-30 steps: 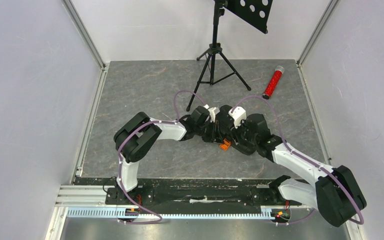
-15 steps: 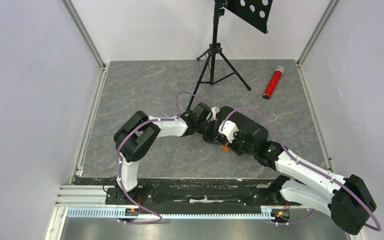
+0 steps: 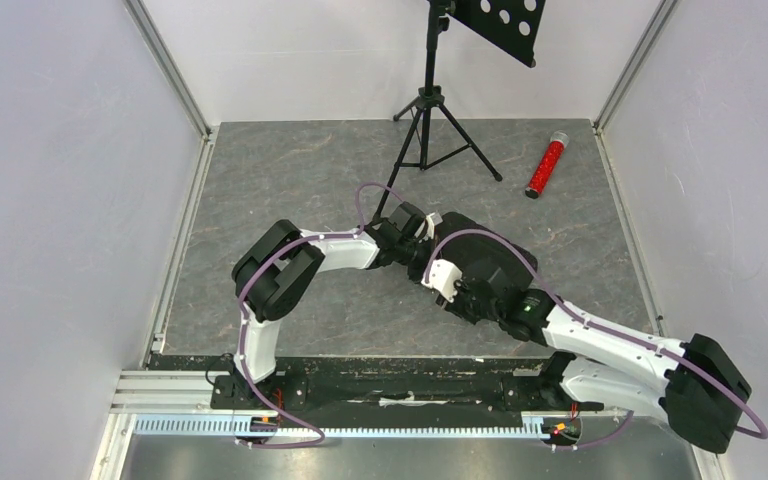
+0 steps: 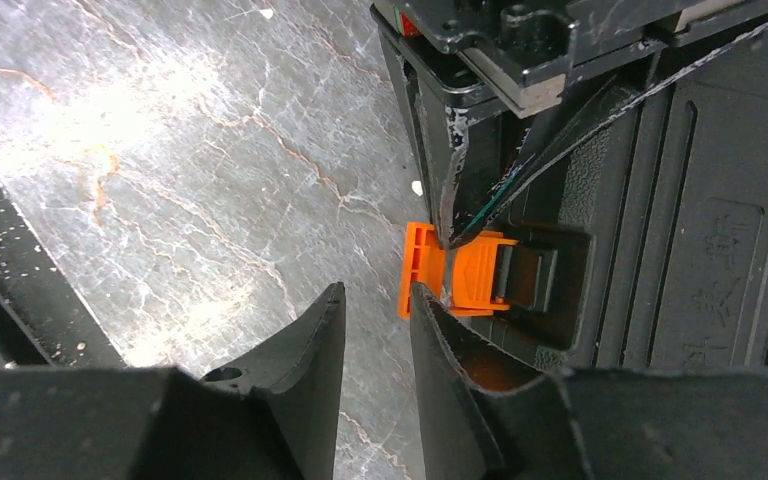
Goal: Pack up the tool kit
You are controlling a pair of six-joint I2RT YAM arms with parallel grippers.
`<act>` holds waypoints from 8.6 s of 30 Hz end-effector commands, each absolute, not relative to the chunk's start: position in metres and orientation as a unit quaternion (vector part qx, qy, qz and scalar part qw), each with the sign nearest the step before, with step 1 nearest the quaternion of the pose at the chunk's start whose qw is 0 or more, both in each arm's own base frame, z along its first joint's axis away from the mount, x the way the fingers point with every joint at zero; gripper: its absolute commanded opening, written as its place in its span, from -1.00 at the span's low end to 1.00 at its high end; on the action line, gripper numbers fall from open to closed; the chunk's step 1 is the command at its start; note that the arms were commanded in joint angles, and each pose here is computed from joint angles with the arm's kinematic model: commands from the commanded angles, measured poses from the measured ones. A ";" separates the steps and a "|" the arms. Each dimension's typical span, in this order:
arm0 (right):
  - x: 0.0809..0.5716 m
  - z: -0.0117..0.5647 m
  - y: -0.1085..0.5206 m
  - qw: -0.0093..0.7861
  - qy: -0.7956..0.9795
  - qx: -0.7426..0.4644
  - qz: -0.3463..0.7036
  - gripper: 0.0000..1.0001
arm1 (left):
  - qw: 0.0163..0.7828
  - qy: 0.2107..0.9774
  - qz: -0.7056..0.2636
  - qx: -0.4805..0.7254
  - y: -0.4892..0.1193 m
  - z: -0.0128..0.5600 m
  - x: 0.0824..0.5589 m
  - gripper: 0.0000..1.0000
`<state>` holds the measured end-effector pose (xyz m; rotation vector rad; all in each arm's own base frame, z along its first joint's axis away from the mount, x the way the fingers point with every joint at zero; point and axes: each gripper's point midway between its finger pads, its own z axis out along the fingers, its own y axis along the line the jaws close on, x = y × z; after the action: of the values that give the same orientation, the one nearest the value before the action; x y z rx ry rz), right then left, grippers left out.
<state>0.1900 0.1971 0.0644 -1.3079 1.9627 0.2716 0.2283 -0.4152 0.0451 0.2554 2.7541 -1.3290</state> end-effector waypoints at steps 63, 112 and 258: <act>0.223 0.071 0.193 0.399 0.797 -0.436 0.125 -1.00 | 0.164 0.865 -0.468 0.076 -0.385 0.068 0.239 -0.44; 0.253 0.116 0.180 0.470 0.795 -0.361 0.130 -0.40 | 0.107 0.819 -0.564 -0.013 -0.458 0.076 0.239 -0.34; 0.312 0.125 0.135 0.415 0.876 -0.207 0.131 -0.11 | 0.145 0.856 -0.464 -0.176 -0.433 0.015 0.279 -0.84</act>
<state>0.2945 0.1437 0.0940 -0.5645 2.2640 0.3286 0.2621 -0.4500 0.0185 -0.4463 2.5117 -1.4155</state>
